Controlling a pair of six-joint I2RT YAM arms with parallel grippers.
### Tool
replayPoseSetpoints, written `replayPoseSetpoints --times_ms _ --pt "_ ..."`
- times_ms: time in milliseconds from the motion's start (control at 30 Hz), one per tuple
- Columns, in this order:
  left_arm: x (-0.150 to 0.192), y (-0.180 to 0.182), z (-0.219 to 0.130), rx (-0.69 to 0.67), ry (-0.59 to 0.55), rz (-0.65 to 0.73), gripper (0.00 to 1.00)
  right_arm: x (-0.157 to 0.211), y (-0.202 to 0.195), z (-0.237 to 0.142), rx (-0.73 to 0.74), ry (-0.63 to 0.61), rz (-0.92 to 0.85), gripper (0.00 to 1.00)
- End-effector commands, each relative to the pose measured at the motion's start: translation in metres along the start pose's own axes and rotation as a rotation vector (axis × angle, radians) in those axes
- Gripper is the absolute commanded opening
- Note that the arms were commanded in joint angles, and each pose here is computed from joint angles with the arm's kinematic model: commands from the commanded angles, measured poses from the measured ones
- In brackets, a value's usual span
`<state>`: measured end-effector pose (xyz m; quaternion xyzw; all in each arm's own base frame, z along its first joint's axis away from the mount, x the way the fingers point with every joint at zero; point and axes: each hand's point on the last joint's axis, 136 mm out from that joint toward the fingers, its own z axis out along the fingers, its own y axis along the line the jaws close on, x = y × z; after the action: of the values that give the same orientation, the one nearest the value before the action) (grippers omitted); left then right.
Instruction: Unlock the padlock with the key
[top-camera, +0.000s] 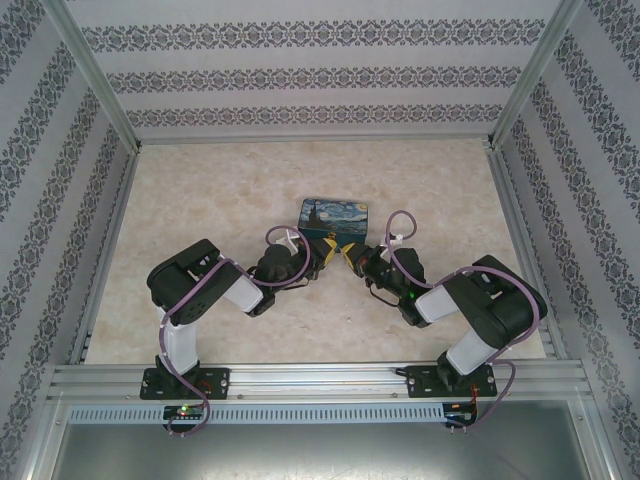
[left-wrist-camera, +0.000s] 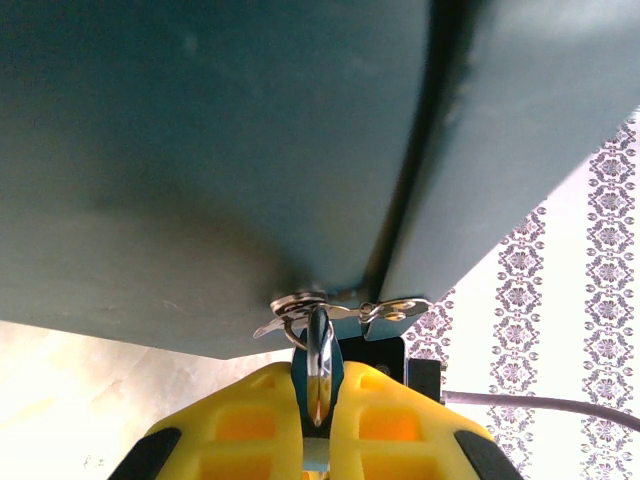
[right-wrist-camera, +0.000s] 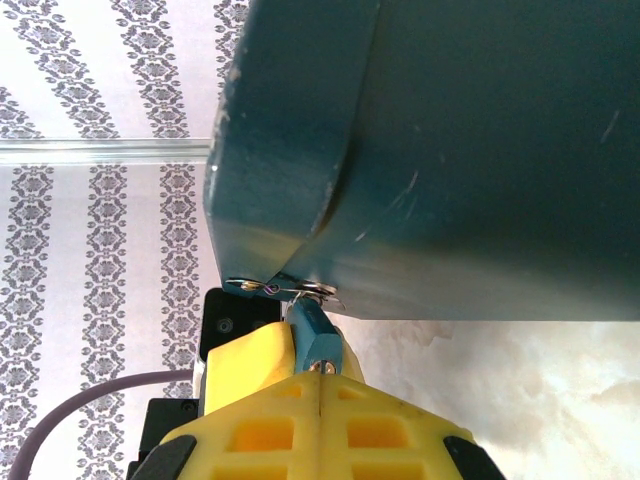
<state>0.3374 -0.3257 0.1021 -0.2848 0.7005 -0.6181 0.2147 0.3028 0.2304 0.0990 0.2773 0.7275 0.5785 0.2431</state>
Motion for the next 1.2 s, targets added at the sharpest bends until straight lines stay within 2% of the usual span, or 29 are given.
replayPoseSetpoints --times_ms 0,300,867,1167 --pt "0.016 -0.031 0.003 0.121 0.052 0.001 0.0 -0.01 0.011 0.002 -0.041 -0.016 -0.005 0.0" --pt "0.023 -0.046 0.003 0.17 0.091 -0.022 0.0 -0.025 0.012 0.0 -0.053 -0.011 -0.019 0.0" --pt "0.022 -0.059 0.003 0.202 0.061 -0.05 0.0 -0.001 0.021 0.004 -0.088 -0.002 0.002 0.0" --pt "0.026 -0.067 0.004 0.22 0.066 -0.057 0.0 -0.01 0.009 0.004 -0.065 -0.051 0.035 0.0"
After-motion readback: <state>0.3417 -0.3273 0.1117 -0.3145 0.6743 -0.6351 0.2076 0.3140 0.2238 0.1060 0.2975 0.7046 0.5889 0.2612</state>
